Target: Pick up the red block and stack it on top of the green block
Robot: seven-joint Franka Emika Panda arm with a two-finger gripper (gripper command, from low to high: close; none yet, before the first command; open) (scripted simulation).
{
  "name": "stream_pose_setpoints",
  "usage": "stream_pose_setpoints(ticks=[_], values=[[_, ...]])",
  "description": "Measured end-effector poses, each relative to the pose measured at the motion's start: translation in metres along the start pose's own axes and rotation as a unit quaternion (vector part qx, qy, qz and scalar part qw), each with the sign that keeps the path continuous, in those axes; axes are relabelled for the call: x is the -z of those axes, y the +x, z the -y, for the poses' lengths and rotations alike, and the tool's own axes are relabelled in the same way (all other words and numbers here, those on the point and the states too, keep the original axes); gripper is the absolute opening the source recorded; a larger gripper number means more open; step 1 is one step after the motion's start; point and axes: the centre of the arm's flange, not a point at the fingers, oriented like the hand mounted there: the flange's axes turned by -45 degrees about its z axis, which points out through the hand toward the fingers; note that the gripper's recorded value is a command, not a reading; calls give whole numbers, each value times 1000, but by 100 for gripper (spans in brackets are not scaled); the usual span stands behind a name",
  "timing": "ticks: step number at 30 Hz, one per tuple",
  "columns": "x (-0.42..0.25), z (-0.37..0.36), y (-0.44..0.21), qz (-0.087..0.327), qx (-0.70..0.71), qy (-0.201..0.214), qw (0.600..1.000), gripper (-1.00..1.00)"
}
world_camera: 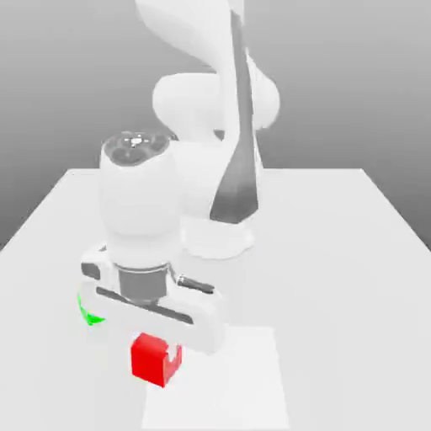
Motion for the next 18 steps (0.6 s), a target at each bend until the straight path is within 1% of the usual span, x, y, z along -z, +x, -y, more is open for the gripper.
stream_pose_setpoints(ticks=[4, 8, 11, 16, 17, 18], values=[[13, -81, -20, 0, -169, -2, 986, -100], [19, -145, -57, 3, -329, 3, 944, -100], [2, -157, -65, 5, -365, 7, 931, -100], [-40, -159, -67, 5, -370, 6, 929, -100], [-45, -158, -68, 4, -369, 5, 929, 100], [-45, -157, -68, 4, -367, 5, 930, 100]])
